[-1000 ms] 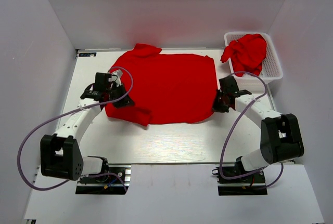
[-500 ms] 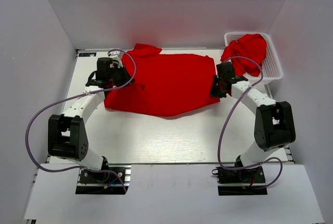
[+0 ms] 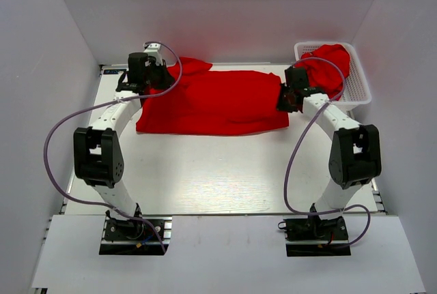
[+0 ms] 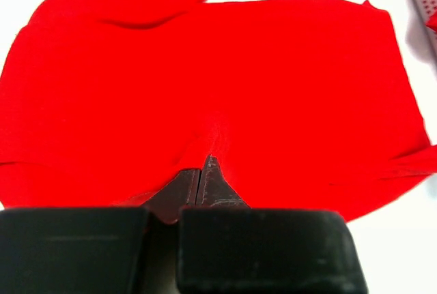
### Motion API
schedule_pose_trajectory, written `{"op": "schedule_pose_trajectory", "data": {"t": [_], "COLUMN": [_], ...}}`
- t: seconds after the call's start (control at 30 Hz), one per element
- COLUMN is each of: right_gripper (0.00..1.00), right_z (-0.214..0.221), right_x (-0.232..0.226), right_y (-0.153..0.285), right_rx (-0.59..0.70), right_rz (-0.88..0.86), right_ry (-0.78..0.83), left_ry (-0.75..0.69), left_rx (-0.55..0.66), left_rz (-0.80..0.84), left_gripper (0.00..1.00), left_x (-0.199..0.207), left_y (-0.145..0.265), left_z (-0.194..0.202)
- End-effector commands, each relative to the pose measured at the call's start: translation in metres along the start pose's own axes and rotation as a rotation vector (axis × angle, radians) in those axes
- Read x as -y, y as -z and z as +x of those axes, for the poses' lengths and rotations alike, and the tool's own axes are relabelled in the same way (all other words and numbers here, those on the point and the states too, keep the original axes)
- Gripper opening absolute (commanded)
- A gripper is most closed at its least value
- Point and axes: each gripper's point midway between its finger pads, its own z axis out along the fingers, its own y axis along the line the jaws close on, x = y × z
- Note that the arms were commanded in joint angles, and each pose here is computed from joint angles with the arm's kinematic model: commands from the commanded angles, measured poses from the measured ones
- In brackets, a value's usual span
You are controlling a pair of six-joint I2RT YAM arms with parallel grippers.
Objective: Fold and stack the t-shirts
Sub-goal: Fold the flattened tshirt in 1/3 of the way
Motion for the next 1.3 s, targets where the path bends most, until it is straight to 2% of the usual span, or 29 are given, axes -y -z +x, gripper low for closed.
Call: {"op": "schedule_pose_trajectory", "data": {"t": [0.0, 0.43, 0.53, 0.57, 0.63, 0.67, 0.7, 0.73, 0.77, 0.8, 0.83, 0.87, 0.9, 1.0, 1.1, 1.2, 1.27], "right_gripper": [0.00, 0.00, 0.00, 0.00, 0.00, 0.00, 0.00, 0.08, 0.18, 0.33, 0.58, 0.71, 0.90, 0.90, 0.90, 0.90, 0.90], "right_z": [-0.024, -0.051, -0.052, -0.052, -0.065, -0.058, -0.064, -0.063, -0.066, -0.069, -0.078, -0.078, -0.076, -0.097, -0.093, -0.072, -0.060], "right_x": [0.002, 0.008, 0.009, 0.011, 0.012, 0.016, 0.015, 0.018, 0.021, 0.024, 0.018, 0.019, 0.019, -0.001, -0.029, -0.042, -0.045], "right_y": [-0.004, -0.028, -0.041, -0.042, -0.043, -0.053, -0.054, -0.061, -0.066, -0.072, -0.071, -0.074, -0.076, -0.066, -0.052, -0.046, -0.044], "right_rx": [0.041, 0.036, 0.014, 0.004, 0.024, -0.016, -0.005, -0.013, -0.012, -0.006, 0.009, 0.003, -0.011, 0.042, 0.031, -0.004, -0.029], "right_rz": [0.016, 0.044, 0.039, 0.048, 0.066, 0.085, 0.087, 0.101, 0.113, 0.124, 0.105, 0.099, 0.097, 0.020, -0.152, -0.241, -0.259], "right_ry": [0.006, -0.034, -0.048, -0.051, -0.072, -0.083, -0.090, -0.094, -0.098, -0.111, -0.110, -0.094, -0.087, -0.031, 0.022, 0.064, 0.074], "left_ry": [-0.041, -0.040, -0.024, -0.026, -0.005, 0.005, 0.013, 0.024, 0.033, 0.037, 0.065, 0.081, 0.097, 0.099, 0.104, 0.123, 0.129], "left_rx": [0.068, 0.100, 0.085, 0.103, 0.072, 0.083, 0.085, 0.055, 0.084, 0.074, 0.052, 0.065, 0.063, 0.076, 0.106, 0.051, 0.033], "left_rz": [-0.023, -0.050, -0.038, -0.044, -0.048, -0.055, -0.054, -0.059, -0.064, -0.065, -0.090, -0.114, -0.134, -0.165, -0.182, -0.192, -0.185], "left_gripper": [0.00, 0.00, 0.00, 0.00, 0.00, 0.00, 0.00, 0.01, 0.22, 0.51, 0.86, 1.00, 1.00, 1.00, 1.00, 1.00, 1.00], "left_x": [-0.010, -0.043, -0.052, -0.057, -0.066, -0.072, -0.075, -0.083, -0.089, -0.092, -0.097, -0.108, -0.116, -0.121, -0.117, -0.114, -0.106], "left_y": [0.000, -0.024, -0.040, -0.042, -0.061, -0.065, -0.072, -0.087, -0.090, -0.096, -0.100, -0.106, -0.106, -0.096, -0.072, -0.060, -0.045], "left_z": [-0.031, -0.043, -0.034, -0.043, -0.030, -0.035, -0.033, -0.018, -0.032, -0.031, -0.027, -0.036, -0.040, -0.056, -0.072, -0.044, -0.040]}}
